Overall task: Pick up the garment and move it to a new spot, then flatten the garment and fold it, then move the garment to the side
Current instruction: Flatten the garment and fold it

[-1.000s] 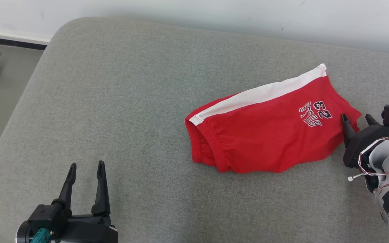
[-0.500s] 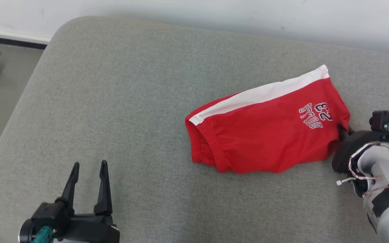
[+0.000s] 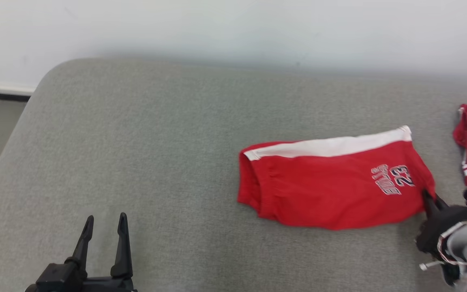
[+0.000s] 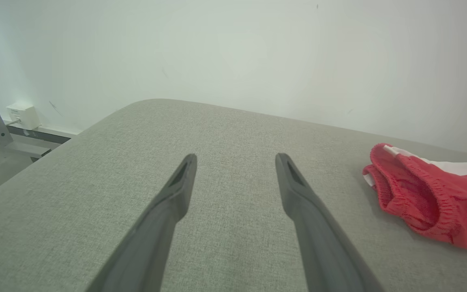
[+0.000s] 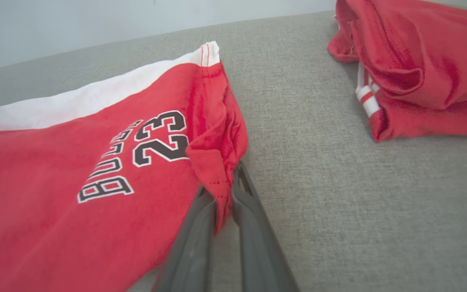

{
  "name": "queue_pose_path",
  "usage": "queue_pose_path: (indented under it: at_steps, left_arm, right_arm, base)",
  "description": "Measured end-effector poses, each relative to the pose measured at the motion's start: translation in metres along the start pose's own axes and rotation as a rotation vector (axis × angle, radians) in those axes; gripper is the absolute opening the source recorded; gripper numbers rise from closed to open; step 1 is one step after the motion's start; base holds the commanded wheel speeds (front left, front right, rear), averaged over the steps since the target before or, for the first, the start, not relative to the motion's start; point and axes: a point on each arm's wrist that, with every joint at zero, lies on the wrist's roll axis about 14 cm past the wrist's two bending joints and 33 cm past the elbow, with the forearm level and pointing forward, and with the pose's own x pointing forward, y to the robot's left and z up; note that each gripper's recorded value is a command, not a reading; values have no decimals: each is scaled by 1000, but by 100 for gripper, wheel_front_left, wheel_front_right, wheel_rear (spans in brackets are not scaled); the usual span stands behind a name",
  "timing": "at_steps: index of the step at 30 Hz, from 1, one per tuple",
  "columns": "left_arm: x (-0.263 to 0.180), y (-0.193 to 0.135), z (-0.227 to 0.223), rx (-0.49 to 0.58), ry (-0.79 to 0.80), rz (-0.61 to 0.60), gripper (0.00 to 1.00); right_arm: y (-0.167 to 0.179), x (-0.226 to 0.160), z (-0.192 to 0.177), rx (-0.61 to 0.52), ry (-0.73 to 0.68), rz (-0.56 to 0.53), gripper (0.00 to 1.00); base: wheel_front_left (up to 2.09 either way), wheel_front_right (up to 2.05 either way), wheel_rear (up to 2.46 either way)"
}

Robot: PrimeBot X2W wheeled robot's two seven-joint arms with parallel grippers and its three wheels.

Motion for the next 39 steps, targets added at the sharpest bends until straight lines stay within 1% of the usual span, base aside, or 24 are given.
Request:
queue_pose_path:
  at_steps: [4, 7, 11, 14, 18, 22, 26, 31, 36, 39]
  left_arm:
    - [1, -9, 5, -5, -16, -28, 100]
    - [-1, -12, 6, -8, -21, -37, 100]
    - [-1, -11, 9, -5, -30, -36, 100]
    - [-3, -12, 7, -3, -24, -40, 100]
    - [-3, -17, 9, -3, -30, -53, 100]
    - [-4, -18, 12, -4, -39, -58, 100]
    - [-5, -18, 13, -4, -44, -57, 100]
    - [-7, -15, 14, -7, -46, -47, 100]
    - [-8, -12, 15, -10, -49, -38, 100]
    - [-9, -9, 16, -12, -50, -29, 100]
  right_arm:
    - [-30, -21, -4, 9, -10, -56, 0]
    - [-42, -32, -5, 3, -15, -73, 0]
    - [-45, -39, 5, -2, -54, -68, 0]
    - [-35, -40, 15, -20, -96, -37, 0]
    - [-9, -38, 33, -60, -161, 39, 0]
    - [27, -38, 48, -62, -227, 130, 0]
    - [67, -41, 43, -69, -236, 229, 0]
    - [118, -46, 31, -77, -214, 349, 0]
    - [157, -50, 16, -84, -176, 435, 0]
    - [178, -51, 16, -65, -178, 473, 0]
  base:
    - [0, 0, 0]
    - [0, 0, 0]
    - [0, 0, 0]
    - [0, 0, 0]
    - [0, 0, 0]
    - [0, 0, 0]
    - [0, 0, 0]
    - [0, 0, 0]
    - [0, 0, 0]
    - [0, 0, 0]
